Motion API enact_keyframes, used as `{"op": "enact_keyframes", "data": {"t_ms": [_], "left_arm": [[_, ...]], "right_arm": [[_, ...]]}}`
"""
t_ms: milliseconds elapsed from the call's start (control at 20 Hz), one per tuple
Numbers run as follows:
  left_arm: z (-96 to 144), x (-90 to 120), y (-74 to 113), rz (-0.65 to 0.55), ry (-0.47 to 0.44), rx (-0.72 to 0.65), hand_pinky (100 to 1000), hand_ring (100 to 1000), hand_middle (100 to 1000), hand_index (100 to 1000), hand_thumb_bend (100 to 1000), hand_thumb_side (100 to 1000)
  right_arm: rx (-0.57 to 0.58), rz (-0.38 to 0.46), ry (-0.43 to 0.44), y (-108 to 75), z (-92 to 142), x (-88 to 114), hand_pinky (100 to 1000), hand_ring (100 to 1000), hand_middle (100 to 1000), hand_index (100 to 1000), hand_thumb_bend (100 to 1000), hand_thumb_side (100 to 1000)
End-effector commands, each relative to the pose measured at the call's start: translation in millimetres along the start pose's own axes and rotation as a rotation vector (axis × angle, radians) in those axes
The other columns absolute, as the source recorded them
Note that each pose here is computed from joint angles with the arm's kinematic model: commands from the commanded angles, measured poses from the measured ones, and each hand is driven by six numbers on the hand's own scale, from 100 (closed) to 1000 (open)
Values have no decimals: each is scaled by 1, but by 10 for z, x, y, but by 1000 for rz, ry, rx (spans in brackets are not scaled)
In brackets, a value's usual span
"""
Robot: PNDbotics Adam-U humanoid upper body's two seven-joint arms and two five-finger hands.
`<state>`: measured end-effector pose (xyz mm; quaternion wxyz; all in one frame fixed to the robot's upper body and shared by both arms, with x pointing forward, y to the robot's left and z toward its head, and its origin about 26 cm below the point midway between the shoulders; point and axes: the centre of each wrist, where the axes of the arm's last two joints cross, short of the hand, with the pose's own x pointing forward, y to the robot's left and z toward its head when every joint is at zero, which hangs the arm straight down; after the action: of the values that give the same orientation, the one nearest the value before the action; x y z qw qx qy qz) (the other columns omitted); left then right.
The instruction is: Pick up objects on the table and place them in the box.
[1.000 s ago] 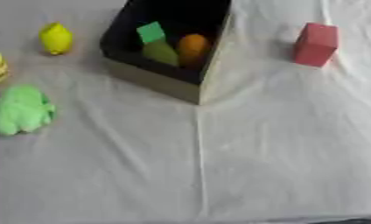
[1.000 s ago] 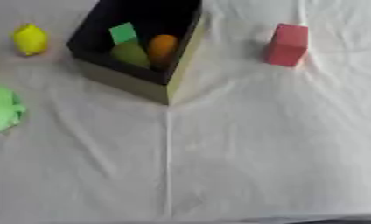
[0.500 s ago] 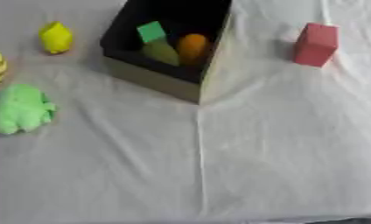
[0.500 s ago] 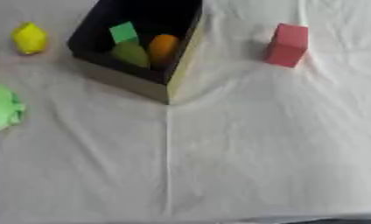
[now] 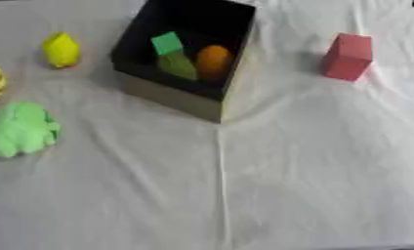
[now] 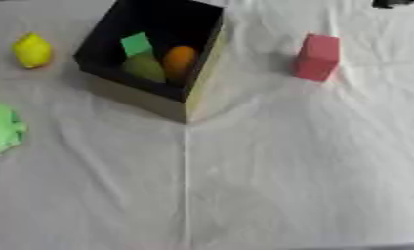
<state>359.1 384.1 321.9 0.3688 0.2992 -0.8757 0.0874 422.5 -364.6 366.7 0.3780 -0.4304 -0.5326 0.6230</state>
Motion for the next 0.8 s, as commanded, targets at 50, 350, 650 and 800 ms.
{"op": "enact_keyframes", "data": {"t_ms": [50, 350, 650, 800], "left_arm": [[-84, 133, 53, -7, -42, 0, 842, 775, 783, 921, 443, 748], [-78, 122, 34, -5, -37, -6, 841, 775, 779, 920, 441, 748], [-69, 109, 20, 2, -30, -7, 841, 775, 778, 920, 440, 750], [-61, 105, 4, 4, -27, -13, 841, 774, 778, 920, 438, 751]], "right_arm": [[29, 22, 24, -12, -38, -23, 920, 1000, 892, 900, 455, 100], [66, 18, 20, 130, -209, 12, 921, 1000, 890, 900, 448, 100], [85, 15, 21, 252, -302, 3, 920, 1000, 884, 897, 465, 100], [98, 6, 13, 331, -348, -38, 920, 1000, 883, 895, 443, 106]]}}
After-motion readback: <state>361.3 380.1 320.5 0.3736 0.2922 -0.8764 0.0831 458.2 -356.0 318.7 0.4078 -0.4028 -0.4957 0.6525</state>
